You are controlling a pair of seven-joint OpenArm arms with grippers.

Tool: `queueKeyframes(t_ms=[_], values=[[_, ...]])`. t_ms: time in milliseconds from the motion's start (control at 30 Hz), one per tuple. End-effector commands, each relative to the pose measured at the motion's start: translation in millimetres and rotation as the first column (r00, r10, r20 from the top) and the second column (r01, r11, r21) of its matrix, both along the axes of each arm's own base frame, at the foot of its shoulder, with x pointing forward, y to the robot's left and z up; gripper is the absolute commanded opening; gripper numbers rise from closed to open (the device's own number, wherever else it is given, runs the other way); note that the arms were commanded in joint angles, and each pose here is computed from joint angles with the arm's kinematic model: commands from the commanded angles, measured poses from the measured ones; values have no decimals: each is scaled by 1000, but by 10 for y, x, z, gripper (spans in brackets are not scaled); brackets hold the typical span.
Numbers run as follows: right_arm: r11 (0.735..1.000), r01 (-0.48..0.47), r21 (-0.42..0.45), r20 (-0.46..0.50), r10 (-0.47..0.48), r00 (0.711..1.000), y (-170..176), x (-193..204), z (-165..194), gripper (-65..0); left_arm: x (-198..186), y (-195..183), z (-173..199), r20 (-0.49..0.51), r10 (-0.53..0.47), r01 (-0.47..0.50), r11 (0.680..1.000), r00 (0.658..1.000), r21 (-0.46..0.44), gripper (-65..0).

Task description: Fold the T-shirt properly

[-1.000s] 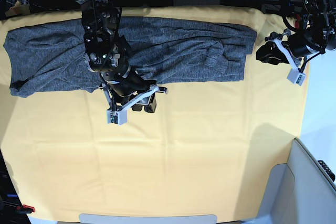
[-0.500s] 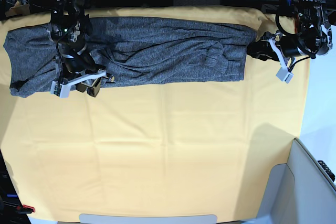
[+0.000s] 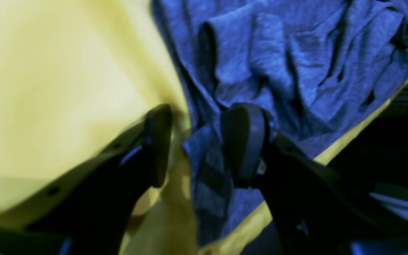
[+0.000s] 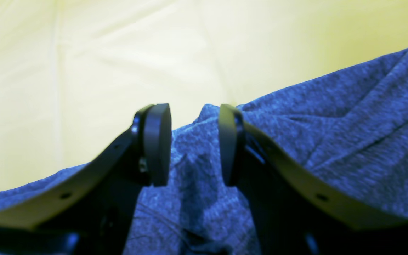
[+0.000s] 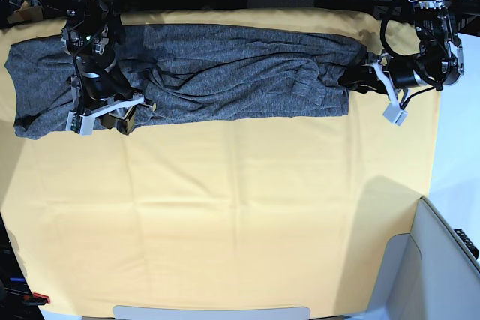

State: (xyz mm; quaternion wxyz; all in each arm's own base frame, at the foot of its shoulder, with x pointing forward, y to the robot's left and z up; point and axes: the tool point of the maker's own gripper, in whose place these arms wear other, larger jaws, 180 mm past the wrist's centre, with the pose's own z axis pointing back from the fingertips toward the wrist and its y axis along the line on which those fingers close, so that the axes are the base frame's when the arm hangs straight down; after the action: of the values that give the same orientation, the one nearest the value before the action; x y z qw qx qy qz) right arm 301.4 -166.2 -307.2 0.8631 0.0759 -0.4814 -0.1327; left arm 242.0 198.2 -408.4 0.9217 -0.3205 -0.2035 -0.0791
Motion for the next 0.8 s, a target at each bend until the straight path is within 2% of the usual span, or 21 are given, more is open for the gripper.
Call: queueKeyframes(t_ms=[0, 300, 767], values=[[1000, -2, -11, 48, 3, 999, -14, 52, 121, -423, -57, 5, -27, -27, -30, 31, 999, 999, 25, -379], [1000, -1, -10, 43, 2, 999, -14, 51, 104, -423, 2, -20, 7, -17, -39, 40, 999, 999, 22, -379], [1000, 0, -9, 39, 1, 999, -13, 48, 90, -423, -41, -340, -63, -31, -74, 73, 997, 997, -36, -379]])
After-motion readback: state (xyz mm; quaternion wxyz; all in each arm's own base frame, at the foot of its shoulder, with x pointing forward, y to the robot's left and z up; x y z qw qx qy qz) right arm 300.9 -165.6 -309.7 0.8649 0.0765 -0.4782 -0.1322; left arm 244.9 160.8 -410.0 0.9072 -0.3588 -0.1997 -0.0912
